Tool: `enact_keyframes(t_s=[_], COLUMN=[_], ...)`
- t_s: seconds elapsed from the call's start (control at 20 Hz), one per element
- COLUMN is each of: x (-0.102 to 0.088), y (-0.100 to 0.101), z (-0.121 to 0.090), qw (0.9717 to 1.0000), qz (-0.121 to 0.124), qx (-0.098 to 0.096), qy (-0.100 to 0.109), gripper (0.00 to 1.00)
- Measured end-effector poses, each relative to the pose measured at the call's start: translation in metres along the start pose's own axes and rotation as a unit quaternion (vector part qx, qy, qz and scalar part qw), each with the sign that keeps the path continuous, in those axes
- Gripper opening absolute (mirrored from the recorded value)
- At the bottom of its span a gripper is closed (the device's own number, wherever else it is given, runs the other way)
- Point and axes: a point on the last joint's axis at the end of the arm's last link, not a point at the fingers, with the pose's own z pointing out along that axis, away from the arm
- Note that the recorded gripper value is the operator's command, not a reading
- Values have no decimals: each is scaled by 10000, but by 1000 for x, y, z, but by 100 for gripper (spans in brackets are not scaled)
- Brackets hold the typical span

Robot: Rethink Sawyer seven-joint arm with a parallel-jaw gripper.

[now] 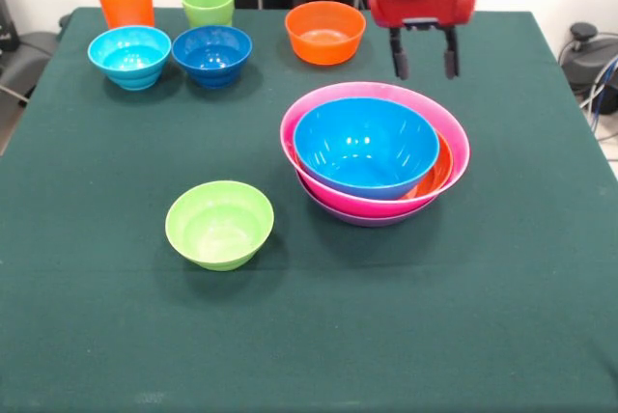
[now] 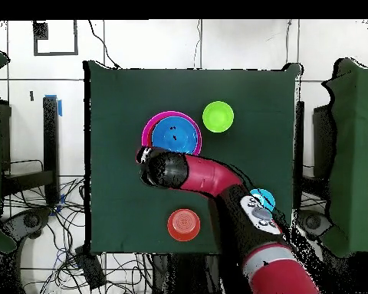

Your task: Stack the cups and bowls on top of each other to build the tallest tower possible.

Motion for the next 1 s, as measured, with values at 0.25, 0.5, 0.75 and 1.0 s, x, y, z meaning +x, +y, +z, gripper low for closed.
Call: enact_keyframes(t_s=[0.25, 0.5, 0.75, 1.0], x=[2, 5, 7, 10], y=[-19, -32, -44, -51], z=[-14, -27, -36, -39], qw=[9998, 9997, 9998, 9954], qz=[132, 105, -138, -905], qx=[-135, -205, -98, 300], qy=[56, 49, -54, -12], gripper=[100, 100, 100, 100])
